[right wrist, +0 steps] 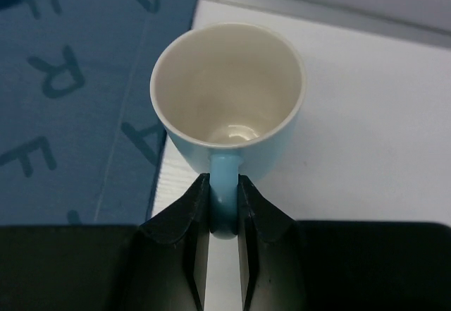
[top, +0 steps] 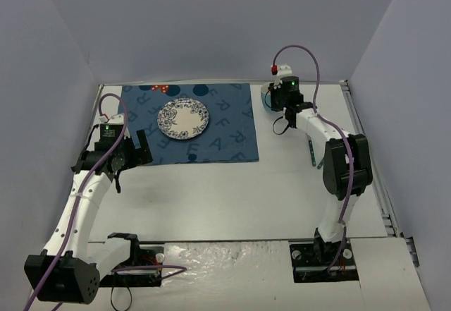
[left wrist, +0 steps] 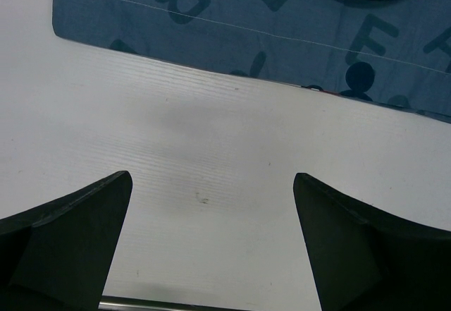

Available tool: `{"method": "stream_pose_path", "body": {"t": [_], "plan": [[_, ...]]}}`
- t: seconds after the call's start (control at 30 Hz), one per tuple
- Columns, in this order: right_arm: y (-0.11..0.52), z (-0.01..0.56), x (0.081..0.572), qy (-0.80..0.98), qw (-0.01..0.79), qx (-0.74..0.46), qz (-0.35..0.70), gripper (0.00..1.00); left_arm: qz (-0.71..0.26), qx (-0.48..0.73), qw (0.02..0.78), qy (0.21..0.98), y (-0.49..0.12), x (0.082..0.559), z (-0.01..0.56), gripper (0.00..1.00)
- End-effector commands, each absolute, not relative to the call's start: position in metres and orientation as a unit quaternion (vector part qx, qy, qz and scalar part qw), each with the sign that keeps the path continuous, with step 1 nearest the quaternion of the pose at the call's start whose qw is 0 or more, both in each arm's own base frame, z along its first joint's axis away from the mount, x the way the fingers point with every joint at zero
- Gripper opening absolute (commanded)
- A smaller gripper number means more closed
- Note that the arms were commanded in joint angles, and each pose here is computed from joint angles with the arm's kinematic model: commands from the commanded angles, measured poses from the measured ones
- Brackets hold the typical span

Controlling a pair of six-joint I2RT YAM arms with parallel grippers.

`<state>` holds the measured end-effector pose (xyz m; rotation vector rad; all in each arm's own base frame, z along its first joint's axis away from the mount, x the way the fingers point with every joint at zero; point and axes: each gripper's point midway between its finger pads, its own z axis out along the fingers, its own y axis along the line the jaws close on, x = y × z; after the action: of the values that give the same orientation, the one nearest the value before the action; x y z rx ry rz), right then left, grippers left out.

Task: Set the dinner table for one person

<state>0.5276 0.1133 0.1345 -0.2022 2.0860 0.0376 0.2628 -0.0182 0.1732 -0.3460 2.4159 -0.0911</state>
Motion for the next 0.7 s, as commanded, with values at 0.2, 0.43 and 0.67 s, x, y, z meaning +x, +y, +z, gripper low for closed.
{"method": "stream_pose_path", "body": {"t": [0.2,0.43,0.67], "plan": [[0.190,0.276,0.607,0.698,0.670,-0.209,0.143,0.00,-0.015,-0.145,0.393,0.908,-0.008,0.277,0.188,0.97],[0.211,0.267,0.631,0.675,0.680,-0.230,0.172,0.00,-0.015,-0.158,0.395,0.905,-0.007,0.275,0.182,0.97],[0.223,0.262,0.643,0.653,0.697,-0.231,0.188,0.00,-0.014,-0.167,0.386,0.907,-0.006,0.272,0.174,0.97]]}}
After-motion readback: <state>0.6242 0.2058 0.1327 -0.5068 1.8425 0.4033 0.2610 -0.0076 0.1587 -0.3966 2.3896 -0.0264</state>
